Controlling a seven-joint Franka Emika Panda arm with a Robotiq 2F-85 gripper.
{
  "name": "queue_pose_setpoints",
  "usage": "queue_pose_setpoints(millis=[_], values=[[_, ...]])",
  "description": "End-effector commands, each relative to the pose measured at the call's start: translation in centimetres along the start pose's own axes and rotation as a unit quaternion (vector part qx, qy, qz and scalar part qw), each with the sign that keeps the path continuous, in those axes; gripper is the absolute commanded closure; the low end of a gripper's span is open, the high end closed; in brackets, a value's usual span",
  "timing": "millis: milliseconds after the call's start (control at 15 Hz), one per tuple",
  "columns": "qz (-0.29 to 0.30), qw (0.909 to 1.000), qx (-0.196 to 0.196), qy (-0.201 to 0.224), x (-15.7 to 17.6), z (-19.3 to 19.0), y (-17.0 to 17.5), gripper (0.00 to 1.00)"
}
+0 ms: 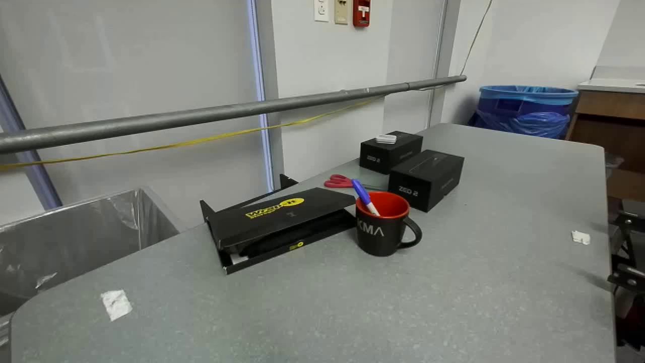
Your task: Remove the pen from the black cup and put it on the table
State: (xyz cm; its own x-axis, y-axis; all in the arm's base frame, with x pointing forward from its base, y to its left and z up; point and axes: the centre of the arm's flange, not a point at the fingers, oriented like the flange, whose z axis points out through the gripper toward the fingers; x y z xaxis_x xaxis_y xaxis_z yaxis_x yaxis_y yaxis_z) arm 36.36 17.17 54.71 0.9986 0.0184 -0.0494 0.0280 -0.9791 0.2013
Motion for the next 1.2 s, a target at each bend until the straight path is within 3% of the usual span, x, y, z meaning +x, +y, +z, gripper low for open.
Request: queue_pose_setpoints(millis=[0,333,533,867,1000,1067,1133], values=[[0.000,1.0000,0.000,0.000,0.0,0.0,0.0,0.00],[-0.018,0.9998,-0.002,0.012,0.6,0.2,-0.1,0.00],[-0.057,0.9965,-0.014,0.060,5.4,4.1,-1.6,0.00],[-0.097,0.9930,0.040,0.055,12.0,10.2,-4.5,0.00],[-0.085,0.9950,0.031,0.043,12.6,11.0,-5.1,0.00],[-0.083,0.9951,0.032,0.044,10.6,11.5,-4.2,0.00],[-0.084,0.9952,0.034,0.037,11.0,12.2,-4.3,0.00]])
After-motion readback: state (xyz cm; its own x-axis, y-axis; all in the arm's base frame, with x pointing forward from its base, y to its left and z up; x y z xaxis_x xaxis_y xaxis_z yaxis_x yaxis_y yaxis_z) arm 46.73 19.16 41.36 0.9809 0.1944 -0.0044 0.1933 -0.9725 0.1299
